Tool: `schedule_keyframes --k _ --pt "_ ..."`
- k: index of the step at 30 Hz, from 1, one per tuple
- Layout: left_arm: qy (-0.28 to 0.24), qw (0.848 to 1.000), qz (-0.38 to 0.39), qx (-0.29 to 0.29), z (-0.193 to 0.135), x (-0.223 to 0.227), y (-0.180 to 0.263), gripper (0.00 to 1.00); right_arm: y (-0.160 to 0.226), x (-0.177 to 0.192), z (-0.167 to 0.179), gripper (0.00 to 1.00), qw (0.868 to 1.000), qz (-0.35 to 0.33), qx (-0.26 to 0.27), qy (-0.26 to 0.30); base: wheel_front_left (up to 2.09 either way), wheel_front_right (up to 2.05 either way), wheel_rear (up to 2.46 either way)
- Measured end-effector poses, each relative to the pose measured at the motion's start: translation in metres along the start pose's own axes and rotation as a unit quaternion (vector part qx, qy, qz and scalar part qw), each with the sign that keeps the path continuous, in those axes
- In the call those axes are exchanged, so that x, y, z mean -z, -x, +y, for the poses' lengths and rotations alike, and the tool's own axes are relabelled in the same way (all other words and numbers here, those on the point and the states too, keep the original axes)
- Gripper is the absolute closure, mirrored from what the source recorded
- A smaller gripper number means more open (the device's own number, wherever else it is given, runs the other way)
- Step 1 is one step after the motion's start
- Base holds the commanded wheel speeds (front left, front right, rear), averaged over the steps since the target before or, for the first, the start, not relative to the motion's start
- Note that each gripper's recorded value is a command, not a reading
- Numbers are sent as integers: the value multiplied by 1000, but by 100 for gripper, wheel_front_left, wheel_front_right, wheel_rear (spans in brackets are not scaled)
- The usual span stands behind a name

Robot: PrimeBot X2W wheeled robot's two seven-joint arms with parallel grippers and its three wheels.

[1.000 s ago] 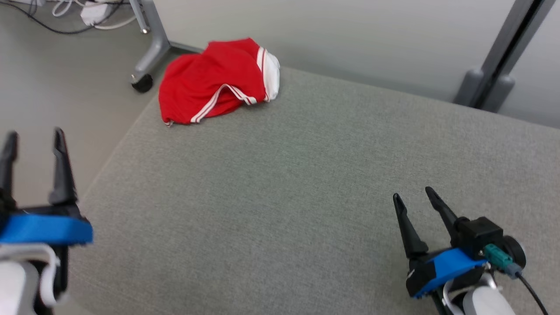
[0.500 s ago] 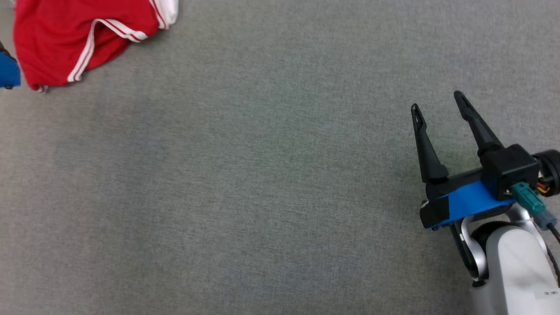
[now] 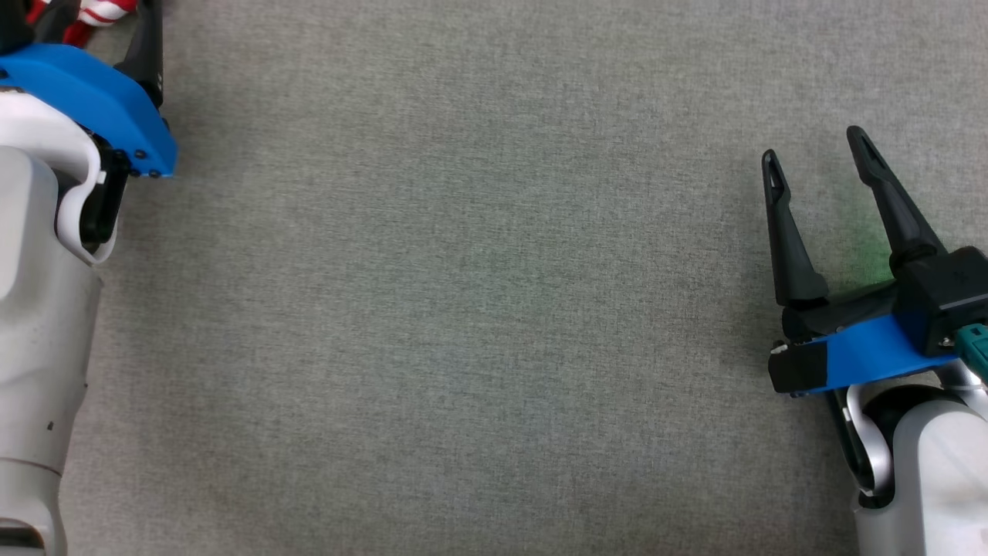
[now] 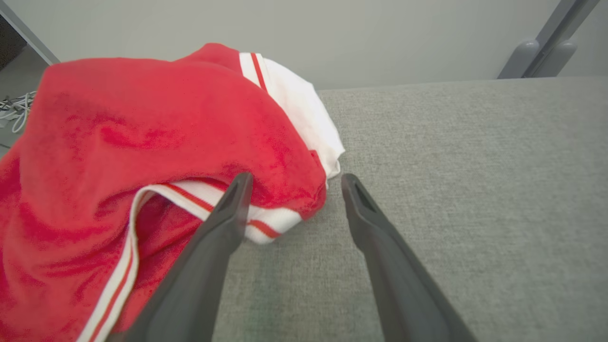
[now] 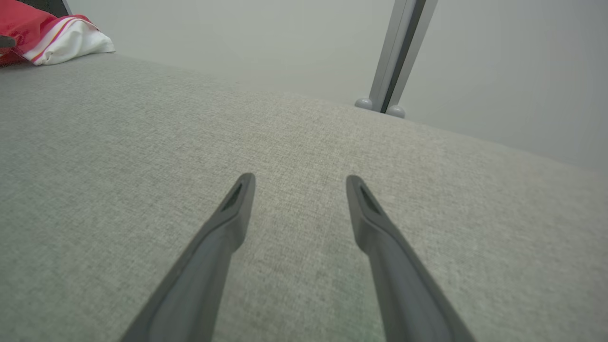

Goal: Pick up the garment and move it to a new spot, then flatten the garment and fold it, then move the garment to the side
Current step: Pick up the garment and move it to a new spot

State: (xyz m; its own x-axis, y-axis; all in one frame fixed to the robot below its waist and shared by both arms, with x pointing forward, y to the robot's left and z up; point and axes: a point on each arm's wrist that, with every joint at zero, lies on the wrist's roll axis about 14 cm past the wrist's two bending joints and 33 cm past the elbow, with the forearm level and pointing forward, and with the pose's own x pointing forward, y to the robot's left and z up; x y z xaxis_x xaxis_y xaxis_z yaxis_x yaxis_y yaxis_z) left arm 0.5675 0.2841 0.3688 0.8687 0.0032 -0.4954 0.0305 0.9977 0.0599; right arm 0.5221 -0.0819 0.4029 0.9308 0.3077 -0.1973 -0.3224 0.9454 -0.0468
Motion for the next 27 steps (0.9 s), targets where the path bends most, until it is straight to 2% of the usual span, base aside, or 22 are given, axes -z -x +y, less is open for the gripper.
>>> schedule_keyframes --k 6,7,8,9,10,19,27 --pt "-19 998 58 -8 7 31 -10 0 4 10 -10 0 1000 9 13 1 0 0 0" --pt "-21 998 57 -11 10 31 -11 40 5 10 -12 0 1000 9 16 1 0 0 0" --pt "-21 998 53 -16 13 30 -12 67 6 10 -13 0 1000 9 18 1 0 0 0" --pt "-20 998 49 -20 15 28 -13 89 6 10 -15 0 1000 8 19 1 0 0 0" --pt "-19 999 45 -23 17 28 -13 100 7 10 -15 0 1000 8 20 0 0 0 0" --pt "-35 998 -33 -38 30 -22 1 100 12 -5 -12 0 1000 -12 16 -15 0 0 0" --pt "-89 986 -141 -28 32 -115 53 100 32 -44 -6 0 998 -56 12 -34 0 0 0"
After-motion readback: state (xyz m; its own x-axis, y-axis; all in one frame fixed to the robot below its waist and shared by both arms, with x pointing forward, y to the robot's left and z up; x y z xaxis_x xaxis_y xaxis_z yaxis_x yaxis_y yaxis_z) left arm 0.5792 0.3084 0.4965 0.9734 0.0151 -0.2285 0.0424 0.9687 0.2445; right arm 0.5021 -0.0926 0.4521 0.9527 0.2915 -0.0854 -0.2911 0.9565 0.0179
